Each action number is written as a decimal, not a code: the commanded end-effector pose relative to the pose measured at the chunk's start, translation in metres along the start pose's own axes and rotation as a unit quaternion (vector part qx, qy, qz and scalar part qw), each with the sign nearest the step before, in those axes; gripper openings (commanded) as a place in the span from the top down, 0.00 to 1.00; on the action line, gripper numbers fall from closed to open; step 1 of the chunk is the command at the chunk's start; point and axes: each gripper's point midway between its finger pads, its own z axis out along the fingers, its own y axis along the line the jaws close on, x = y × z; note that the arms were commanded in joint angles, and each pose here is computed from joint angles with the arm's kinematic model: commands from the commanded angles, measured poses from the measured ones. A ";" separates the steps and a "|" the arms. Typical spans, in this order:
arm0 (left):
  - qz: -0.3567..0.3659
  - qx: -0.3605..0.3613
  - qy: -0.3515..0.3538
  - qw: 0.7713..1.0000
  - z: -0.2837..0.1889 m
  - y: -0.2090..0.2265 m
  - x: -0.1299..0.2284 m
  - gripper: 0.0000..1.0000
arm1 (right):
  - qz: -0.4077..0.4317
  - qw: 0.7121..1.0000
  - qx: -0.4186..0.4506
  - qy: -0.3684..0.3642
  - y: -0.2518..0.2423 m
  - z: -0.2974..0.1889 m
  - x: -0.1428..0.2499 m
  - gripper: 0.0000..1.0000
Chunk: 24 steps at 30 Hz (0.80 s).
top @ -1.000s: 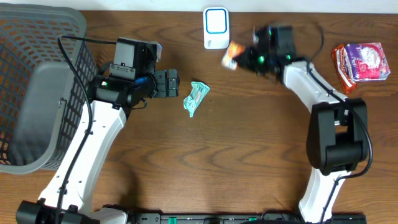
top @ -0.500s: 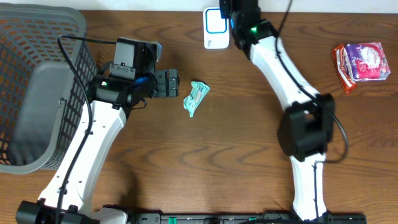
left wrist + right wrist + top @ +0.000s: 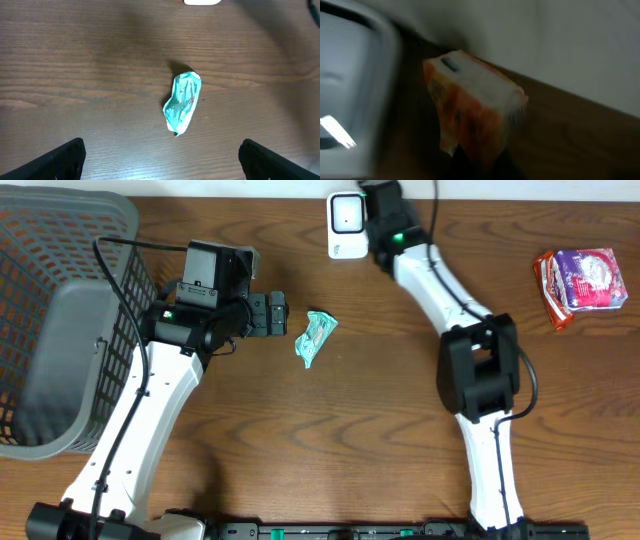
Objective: Scan the item barcode
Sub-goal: 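Raise the orange box in front of the scanner, then carry the orange box right and release it beside the packs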
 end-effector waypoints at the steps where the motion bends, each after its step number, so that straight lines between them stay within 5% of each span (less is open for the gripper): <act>1: 0.002 -0.004 -0.003 1.000 -0.001 0.002 -0.002 0.02 | 0.039 0.984 0.154 0.075 -0.120 0.002 0.034 0.99; 3: 0.002 -0.004 -0.003 1.000 -0.001 0.002 -0.002 0.02 | 0.028 0.978 0.166 0.125 -0.144 0.006 0.063 0.97; 4: 0.002 -0.004 -0.003 1.000 -0.001 0.002 -0.002 0.02 | 0.023 0.972 0.171 0.157 -0.161 0.009 0.082 0.88; 5: 0.002 -0.004 -0.003 1.000 -0.001 0.002 -0.002 0.02 | 0.035 0.966 0.175 0.188 -0.180 0.011 0.104 0.60; 7: 0.002 -0.004 -0.003 1.000 -0.001 0.002 -0.002 0.02 | 0.036 0.962 0.160 0.219 -0.190 0.013 0.124 0.55; 11: 0.002 -0.004 -0.003 1.000 -0.001 0.002 -0.002 0.02 | 0.078 0.951 0.154 0.256 -0.197 0.009 0.150 0.22; 15: 0.002 -0.004 -0.003 1.000 -0.001 0.002 -0.002 0.02 | 0.084 0.958 0.096 0.257 -0.164 0.007 0.145 0.14; 19: 0.002 -0.004 -0.003 1.000 -0.001 0.002 -0.002 0.02 | 0.092 0.951 -0.123 0.269 -0.061 -0.016 0.134 0.14; 22: 0.002 -0.004 -0.003 1.000 -0.001 0.002 -0.002 0.02 | 0.115 0.890 -0.337 0.283 0.030 -0.066 0.120 0.14; 24: 0.002 -0.004 -0.003 1.000 -0.001 0.002 -0.002 0.02 | 0.130 0.809 -0.503 0.273 0.091 -0.124 0.096 0.17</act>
